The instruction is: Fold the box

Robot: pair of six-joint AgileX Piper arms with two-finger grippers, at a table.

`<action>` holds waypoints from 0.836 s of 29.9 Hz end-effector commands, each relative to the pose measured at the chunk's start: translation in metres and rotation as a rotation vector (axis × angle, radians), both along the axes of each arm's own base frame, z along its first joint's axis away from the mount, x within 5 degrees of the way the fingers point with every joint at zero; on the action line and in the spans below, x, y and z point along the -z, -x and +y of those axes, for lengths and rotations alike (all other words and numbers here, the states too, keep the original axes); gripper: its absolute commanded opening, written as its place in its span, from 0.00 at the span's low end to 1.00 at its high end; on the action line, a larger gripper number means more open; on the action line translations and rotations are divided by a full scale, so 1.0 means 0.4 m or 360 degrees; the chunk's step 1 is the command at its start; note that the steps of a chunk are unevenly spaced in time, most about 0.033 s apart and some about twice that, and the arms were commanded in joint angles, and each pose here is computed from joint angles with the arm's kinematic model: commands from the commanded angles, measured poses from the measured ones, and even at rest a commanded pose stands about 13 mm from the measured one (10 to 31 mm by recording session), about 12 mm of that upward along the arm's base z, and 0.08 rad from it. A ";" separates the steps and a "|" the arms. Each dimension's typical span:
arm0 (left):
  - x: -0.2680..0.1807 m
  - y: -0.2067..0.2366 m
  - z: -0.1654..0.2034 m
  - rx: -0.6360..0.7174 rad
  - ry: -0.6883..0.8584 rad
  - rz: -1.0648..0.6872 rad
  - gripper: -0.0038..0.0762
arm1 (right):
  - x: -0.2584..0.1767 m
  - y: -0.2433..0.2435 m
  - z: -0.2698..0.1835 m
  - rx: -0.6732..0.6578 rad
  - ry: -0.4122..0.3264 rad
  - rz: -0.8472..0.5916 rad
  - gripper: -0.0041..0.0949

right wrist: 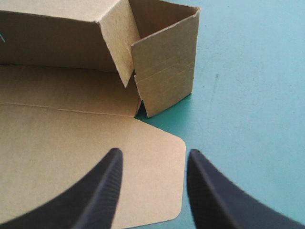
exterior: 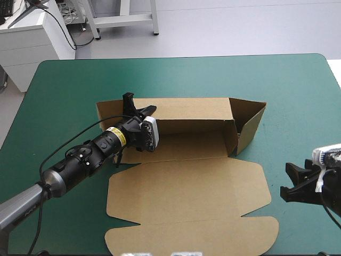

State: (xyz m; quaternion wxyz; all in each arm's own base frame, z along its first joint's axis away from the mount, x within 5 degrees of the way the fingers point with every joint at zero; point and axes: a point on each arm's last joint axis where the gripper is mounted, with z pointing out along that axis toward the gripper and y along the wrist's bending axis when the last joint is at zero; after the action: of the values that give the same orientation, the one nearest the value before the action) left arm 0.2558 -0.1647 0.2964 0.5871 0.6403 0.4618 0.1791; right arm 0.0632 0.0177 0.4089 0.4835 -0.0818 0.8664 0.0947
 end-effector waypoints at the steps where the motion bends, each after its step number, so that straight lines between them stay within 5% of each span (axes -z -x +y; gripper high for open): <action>1: -0.026 0.009 -0.003 0.0017 0.0074 -0.0045 0.04 | -0.073 -0.040 0.011 0.0015 -0.0033 -0.0166 0.72; 4: -0.025 0.009 -0.003 0.0016 0.0080 -0.0042 0.04 | -0.128 -0.077 0.011 0.0069 0.0042 -0.0237 0.81; 15: -0.025 0.008 -0.003 0.0008 0.0098 -0.0030 0.04 | -0.273 -0.276 0.062 0.0194 0.0137 -0.0306 0.81; 21: -0.029 0.007 -0.002 -0.0022 0.0176 -0.0003 0.04 | -0.267 -0.405 0.096 0.0197 0.0191 -0.0167 0.81; 25: -0.029 0.007 -0.002 -0.0022 0.0176 -0.0003 0.04 | -0.233 -0.509 0.098 0.0130 0.0106 -0.0024 0.81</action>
State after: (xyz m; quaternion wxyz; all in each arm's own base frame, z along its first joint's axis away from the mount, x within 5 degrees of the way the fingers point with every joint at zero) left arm 0.2558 -0.1643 0.2963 0.5971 0.6232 0.4768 0.1664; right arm 0.2495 0.0611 0.4938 0.4692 -0.0608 0.8808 0.0205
